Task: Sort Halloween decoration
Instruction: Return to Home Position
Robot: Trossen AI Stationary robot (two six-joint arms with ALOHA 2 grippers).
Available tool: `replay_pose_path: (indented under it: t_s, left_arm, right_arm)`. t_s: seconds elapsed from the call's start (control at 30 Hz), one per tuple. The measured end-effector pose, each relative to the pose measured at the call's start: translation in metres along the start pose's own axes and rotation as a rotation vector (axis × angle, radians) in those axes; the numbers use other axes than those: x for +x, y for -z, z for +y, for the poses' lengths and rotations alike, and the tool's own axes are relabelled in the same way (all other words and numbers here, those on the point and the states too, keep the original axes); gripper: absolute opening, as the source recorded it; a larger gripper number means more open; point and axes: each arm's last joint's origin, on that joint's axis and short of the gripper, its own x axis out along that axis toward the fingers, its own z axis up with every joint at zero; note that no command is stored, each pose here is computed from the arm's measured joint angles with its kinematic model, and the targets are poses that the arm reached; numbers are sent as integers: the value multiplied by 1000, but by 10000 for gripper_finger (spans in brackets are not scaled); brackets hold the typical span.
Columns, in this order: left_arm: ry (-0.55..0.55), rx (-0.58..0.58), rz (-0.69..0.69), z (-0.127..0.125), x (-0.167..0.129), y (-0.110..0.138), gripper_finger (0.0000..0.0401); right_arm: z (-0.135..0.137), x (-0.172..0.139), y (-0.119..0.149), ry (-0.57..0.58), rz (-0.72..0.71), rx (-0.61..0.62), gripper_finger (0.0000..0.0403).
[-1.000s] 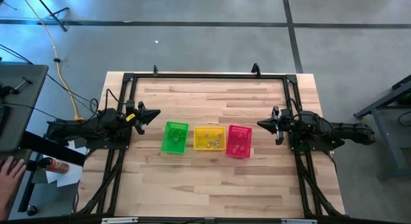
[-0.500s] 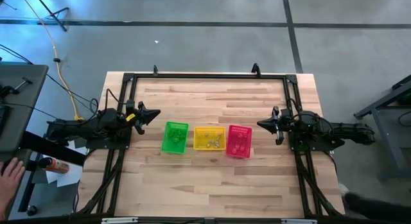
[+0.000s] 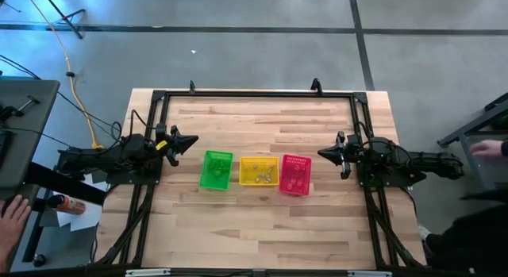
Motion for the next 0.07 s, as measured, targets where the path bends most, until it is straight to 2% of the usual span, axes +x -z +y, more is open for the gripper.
replay_pose_path:
  t_s: [0.07]
  left_arm:
    - [0, 0, 0, 0, 0, 0, 3]
  right_arm:
    - [0, 0, 0, 0, 0, 0, 0]
